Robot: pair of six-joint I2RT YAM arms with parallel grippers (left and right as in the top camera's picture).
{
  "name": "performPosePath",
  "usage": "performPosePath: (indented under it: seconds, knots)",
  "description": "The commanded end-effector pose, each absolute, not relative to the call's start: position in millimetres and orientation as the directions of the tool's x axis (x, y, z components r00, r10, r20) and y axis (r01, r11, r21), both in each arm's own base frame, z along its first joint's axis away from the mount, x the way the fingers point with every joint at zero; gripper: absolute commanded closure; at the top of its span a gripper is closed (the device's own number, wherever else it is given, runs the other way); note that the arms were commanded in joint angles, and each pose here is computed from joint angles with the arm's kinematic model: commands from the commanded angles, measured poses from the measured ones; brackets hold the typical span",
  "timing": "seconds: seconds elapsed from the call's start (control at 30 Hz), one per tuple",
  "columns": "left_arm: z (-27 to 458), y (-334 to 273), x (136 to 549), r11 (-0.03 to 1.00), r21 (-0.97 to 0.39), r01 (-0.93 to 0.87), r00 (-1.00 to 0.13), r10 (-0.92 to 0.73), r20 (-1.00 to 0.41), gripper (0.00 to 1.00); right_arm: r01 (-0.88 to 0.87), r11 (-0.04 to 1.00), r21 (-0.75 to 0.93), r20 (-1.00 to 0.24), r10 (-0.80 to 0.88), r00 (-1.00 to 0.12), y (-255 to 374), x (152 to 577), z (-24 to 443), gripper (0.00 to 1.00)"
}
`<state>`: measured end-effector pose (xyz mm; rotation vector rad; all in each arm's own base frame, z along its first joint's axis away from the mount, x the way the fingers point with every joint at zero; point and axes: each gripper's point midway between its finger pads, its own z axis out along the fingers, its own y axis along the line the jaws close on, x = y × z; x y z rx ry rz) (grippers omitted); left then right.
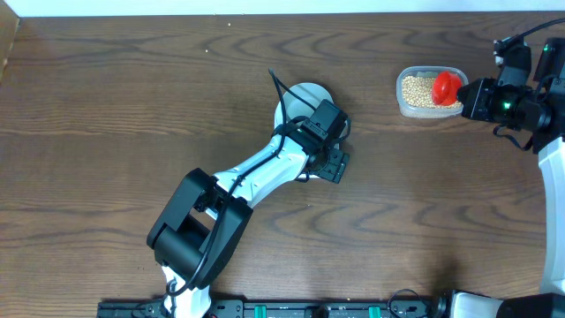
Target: Scoop item into bowl and weigh 50g on scale
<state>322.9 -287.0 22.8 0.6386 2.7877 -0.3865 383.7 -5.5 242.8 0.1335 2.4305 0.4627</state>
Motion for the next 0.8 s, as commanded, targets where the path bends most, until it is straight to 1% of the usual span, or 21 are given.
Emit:
performPosePath:
  seconds: [0.0,0.47,0.5,0.53,0.6,0.77]
  knots:
    - [-5.5,-278.8,309.3,0.870,-0.197,0.452,-0.885,0.411,-0.219,0.25,-0.037,0.939,0.342,-0.610,0.192,-0.769,-7.8,384.4,251.1,0.99]
    - [-9.7,-280.4,306.5,0.864,-0.193,0.465,-0.880,0.426,-0.211,0.25,-0.034,0.938,0.344,-0.602,0.193,-0.774,-7.3,382.7,249.7,0.99]
    - [-9.7,-280.7,306.4,0.862,-0.192,0.469,-0.878,0.430,-0.212,0.25,-0.033,0.938,0.345,-0.602,0.194,-0.774,-7.3,382.7,249.7,0.99]
    - [-9.5,-282.8,305.3,0.855,-0.190,0.483,-0.870,0.443,-0.217,0.28,-0.033,0.938,0.345,-0.602,0.194,-0.775,-7.3,382.6,249.7,0.99]
    - [-9.0,-286.5,302.9,0.842,-0.187,0.506,-0.857,0.466,-0.222,0.29,-0.033,0.938,0.345,-0.602,0.194,-0.775,-7.3,382.5,249.6,0.99]
    - [-6.8,-288.3,304.0,0.840,-0.185,0.511,-0.853,0.469,-0.227,0.29,-0.031,0.938,0.346,-0.596,0.194,-0.779,-7.0,381.3,248.6,0.99]
